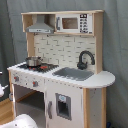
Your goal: Play with the kitchen
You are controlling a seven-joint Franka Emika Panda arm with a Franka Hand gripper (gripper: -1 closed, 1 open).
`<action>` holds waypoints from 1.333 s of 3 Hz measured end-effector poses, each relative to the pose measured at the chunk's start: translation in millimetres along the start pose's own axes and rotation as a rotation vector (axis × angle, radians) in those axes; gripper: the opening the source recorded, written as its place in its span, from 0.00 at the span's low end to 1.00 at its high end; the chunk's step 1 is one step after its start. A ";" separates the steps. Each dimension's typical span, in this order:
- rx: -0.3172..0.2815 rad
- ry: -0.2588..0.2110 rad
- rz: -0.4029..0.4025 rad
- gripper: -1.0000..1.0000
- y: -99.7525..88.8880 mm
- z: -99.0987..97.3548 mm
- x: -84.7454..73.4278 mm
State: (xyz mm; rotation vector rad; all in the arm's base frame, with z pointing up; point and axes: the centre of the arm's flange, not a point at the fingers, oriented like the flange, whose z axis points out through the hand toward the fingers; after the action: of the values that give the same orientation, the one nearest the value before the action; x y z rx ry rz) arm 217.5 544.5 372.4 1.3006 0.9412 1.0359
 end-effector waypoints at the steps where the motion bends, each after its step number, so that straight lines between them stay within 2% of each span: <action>1: 0.057 -0.043 -0.079 1.00 2.0 18.5 -14.8; 3: 0.199 -0.087 -0.179 1.00 5.8 40.1 -35.9; 4: 0.270 -0.104 -0.208 1.00 20.4 45.8 -43.0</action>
State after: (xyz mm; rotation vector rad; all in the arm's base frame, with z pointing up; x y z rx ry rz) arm 247.8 490.1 394.3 1.4276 1.1383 0.6914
